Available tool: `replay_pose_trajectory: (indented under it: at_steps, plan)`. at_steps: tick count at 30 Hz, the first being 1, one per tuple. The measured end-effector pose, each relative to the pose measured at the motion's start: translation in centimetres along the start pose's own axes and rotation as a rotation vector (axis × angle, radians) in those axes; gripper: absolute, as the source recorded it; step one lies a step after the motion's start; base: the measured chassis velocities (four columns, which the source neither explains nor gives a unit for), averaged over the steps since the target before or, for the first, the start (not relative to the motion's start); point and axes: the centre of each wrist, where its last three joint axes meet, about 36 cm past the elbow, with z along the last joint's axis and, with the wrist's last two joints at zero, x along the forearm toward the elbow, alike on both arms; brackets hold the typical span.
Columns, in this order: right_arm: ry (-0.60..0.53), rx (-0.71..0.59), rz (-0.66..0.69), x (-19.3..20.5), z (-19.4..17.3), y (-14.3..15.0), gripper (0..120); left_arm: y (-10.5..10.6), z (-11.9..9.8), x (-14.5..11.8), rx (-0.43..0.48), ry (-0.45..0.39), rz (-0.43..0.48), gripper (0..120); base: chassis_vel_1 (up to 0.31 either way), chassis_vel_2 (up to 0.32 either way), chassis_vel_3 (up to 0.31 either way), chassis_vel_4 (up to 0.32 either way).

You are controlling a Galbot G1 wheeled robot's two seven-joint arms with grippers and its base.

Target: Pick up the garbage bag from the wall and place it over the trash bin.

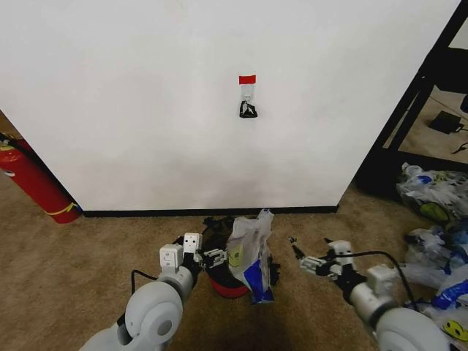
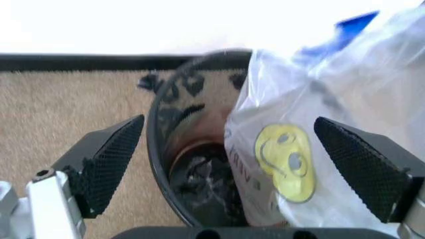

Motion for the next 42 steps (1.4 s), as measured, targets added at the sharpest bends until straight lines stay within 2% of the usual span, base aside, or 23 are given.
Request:
replay_pose_trajectory:
  at_steps: [6, 7, 9, 12, 22, 35, 42]
  plan:
    - [-0.004, -0.017, -0.028, -1.1, 0.0, 0.7, 100, -0.1, -0.4, 0.8, -0.005, -0.02, 0.008, 100, 0.0, 0.0, 0.0, 0.0]
    - [-0.001, -0.057, -0.059, -3.4, 0.0, 2.2, 100, -0.2, -0.9, 1.9, -0.019, -0.041, 0.028, 100, 0.0, 0.0, 0.0, 0.0]
    - [-0.002, -0.088, -0.063, -5.3, -0.3, 3.2, 100, -0.1, -1.1, 2.4, -0.04, -0.059, 0.042, 100, 0.0, 0.0, 0.0, 0.0]
    - [0.006, -0.121, -0.032, -7.2, -0.5, 3.5, 100, -0.2, -0.9, 3.0, -0.054, -0.069, 0.058, 100, 0.0, 0.0, 0.0, 0.0]
    - [0.061, -0.185, 0.005, -8.6, -1.1, 3.1, 100, -0.4, -0.7, 2.9, -0.055, -0.068, 0.071, 100, 0.0, 0.0, 0.0, 0.0]
    - [0.128, -0.23, -0.008, -11.9, -0.5, 5.1, 98, -0.4, -0.6, 2.9, -0.055, -0.069, 0.073, 100, 0.0, 0.0, 0.0, 0.0]
    - [0.171, -0.286, 0.001, -13.3, -0.2, 5.8, 75, -0.3, -0.6, 2.9, -0.056, -0.073, 0.073, 100, 0.0, 0.0, 0.0, 0.0]
